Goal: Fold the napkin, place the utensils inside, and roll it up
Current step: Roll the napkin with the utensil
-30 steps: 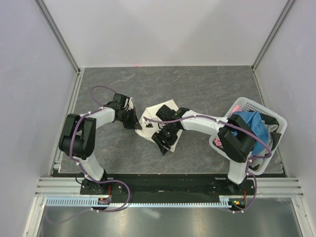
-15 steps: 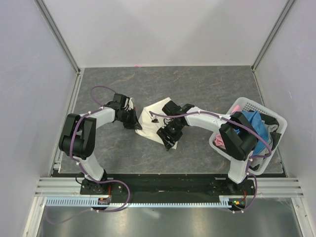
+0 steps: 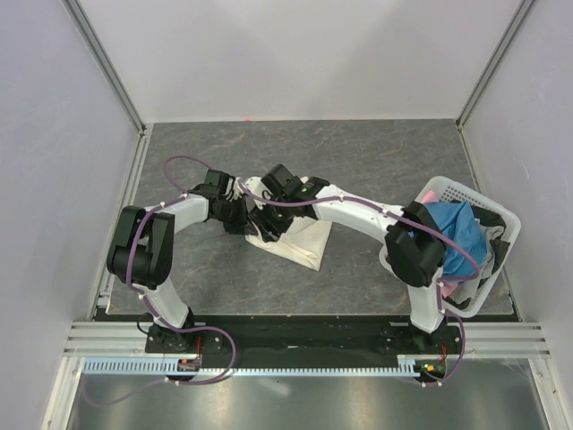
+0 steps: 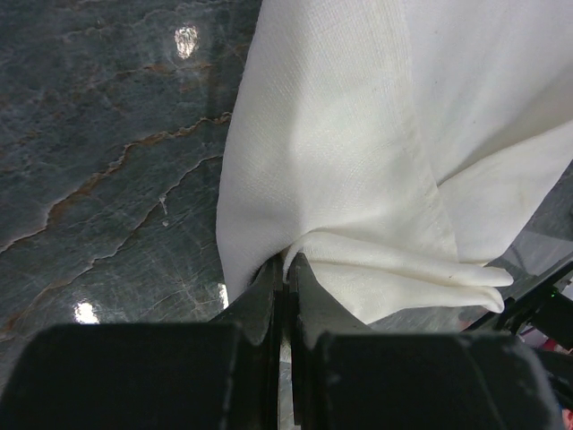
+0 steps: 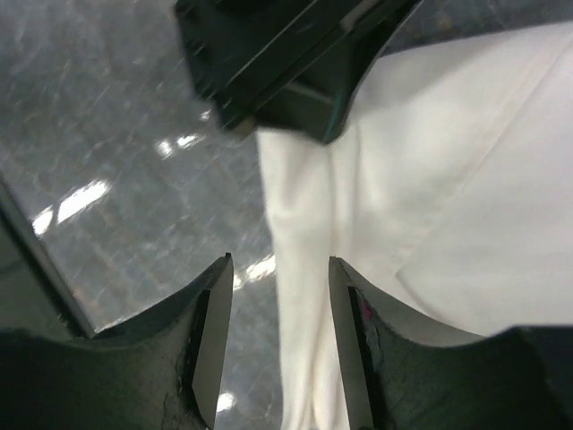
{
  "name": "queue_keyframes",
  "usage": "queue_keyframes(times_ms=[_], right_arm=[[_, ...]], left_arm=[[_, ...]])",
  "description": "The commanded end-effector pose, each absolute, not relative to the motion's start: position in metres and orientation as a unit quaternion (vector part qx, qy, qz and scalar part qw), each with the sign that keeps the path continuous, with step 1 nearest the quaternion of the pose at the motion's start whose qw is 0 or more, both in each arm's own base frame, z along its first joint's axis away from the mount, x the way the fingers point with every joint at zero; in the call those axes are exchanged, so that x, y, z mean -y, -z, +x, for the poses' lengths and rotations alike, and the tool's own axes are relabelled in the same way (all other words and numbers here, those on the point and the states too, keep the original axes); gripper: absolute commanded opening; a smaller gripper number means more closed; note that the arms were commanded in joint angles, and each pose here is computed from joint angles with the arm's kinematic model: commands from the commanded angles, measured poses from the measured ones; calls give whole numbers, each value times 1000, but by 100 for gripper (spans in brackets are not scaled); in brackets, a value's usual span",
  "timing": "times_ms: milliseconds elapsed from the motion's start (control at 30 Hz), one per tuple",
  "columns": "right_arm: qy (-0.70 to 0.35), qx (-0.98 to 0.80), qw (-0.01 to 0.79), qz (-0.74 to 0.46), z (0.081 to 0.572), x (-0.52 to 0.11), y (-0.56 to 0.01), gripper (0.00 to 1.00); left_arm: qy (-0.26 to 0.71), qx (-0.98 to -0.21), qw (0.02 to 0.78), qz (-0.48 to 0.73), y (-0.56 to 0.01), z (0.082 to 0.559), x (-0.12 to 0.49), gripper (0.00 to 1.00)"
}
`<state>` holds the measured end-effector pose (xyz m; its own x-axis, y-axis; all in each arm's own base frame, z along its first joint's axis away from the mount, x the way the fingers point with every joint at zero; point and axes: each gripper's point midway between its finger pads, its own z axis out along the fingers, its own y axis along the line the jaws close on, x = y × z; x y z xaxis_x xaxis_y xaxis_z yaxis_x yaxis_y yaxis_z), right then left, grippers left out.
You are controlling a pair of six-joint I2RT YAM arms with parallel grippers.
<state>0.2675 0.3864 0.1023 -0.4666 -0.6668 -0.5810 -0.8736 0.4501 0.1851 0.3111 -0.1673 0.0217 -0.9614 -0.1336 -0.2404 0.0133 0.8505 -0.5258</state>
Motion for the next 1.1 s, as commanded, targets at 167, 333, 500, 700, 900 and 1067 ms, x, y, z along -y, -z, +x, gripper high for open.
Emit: queue_keyframes(times_ms=[167, 333, 500, 700, 900, 1067], right_arm=[[-204, -826, 246, -464, 309, -408, -74, 49], [-192, -835, 232, -460, 311, -401, -57, 33], [-191, -843, 216, -454, 314, -394, -41, 14], [-201, -850, 202, -443, 319, -385, -27, 4], [-215, -852, 190, -438, 319, -380, -18, 1], [-230, -851, 179, -437, 314, -381, -14, 1]], left_arm=[[253, -956, 149, -25, -17, 321, 160, 2], [263, -953, 152, -20, -19, 322, 163, 2], [285, -943, 169, -13, -31, 327, 170, 2], [288, -933, 215, -16, -58, 339, 170, 25], [275, -919, 281, -12, -81, 342, 161, 57], [262, -915, 307, -15, -80, 338, 153, 67]])
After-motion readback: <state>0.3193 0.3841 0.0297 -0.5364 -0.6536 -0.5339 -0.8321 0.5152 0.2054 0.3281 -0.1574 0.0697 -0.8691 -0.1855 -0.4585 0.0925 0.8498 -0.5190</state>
